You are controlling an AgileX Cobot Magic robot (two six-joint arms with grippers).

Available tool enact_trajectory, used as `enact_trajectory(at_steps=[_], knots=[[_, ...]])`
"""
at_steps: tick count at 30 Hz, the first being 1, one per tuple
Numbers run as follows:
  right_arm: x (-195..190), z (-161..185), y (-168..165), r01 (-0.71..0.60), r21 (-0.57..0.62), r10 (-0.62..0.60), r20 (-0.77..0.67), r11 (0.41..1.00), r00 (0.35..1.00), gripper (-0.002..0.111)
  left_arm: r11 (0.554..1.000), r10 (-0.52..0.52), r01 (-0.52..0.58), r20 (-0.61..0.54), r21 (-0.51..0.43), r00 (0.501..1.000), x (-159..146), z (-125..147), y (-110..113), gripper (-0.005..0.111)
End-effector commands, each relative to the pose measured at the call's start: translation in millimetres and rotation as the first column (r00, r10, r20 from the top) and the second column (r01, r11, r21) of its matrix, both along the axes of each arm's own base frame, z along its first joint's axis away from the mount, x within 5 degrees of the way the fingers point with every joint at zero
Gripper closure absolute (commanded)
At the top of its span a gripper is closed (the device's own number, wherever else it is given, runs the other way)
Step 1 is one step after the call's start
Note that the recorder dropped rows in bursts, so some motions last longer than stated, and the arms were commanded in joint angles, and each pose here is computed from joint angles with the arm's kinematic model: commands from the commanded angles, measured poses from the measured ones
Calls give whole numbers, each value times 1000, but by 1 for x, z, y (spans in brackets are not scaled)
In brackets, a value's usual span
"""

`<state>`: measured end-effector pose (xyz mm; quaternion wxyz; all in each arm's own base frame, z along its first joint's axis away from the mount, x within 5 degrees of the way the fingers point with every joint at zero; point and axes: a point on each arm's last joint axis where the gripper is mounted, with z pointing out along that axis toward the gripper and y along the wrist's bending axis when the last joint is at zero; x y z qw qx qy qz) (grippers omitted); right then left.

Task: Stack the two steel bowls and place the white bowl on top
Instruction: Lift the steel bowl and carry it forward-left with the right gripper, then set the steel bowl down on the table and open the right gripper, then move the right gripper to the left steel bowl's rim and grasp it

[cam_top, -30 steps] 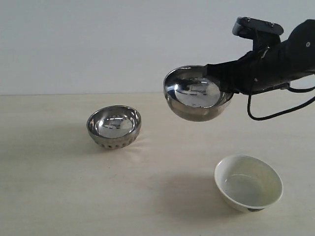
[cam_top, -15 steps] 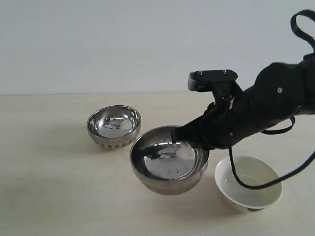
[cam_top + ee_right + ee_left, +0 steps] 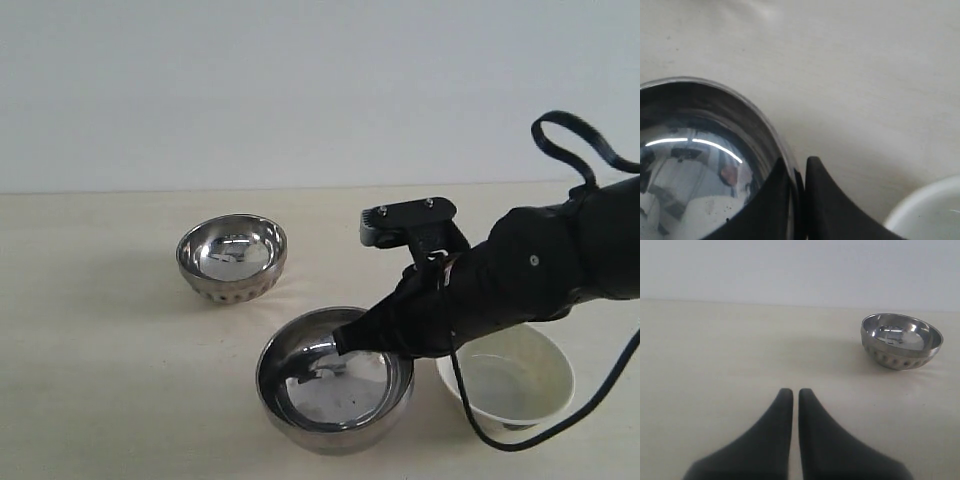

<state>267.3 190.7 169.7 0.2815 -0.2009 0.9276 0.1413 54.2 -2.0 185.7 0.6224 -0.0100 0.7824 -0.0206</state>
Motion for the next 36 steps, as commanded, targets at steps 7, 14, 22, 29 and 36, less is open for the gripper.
enact_trajectory(at_steps=[7, 14, 22, 29, 36], knots=[[6, -14, 3, -14, -11, 15, 47, 1000, 999, 107, 1000, -3, 3, 7, -5, 1000, 0, 0, 0, 103], [8, -24, 5, -11, -18, 11, 41, 1000, 999, 107, 1000, -3, 3, 7, -5, 1000, 0, 0, 0, 103], [10, -21, 6, -8, -6, 8, 69, 1000, 998, 62, 1000, -3, 3, 7, -5, 1000, 0, 0, 0, 103], [18, -6, 10, -16, 29, 11, 164, 999, 986, 35, 1000, -3, 3, 7, -5, 1000, 0, 0, 0, 103], [49, 53, 33, 40, 203, -87, 227, 978, 970, 35, 1000, -3, 3, 7, -5, 1000, 0, 0, 0, 103]])
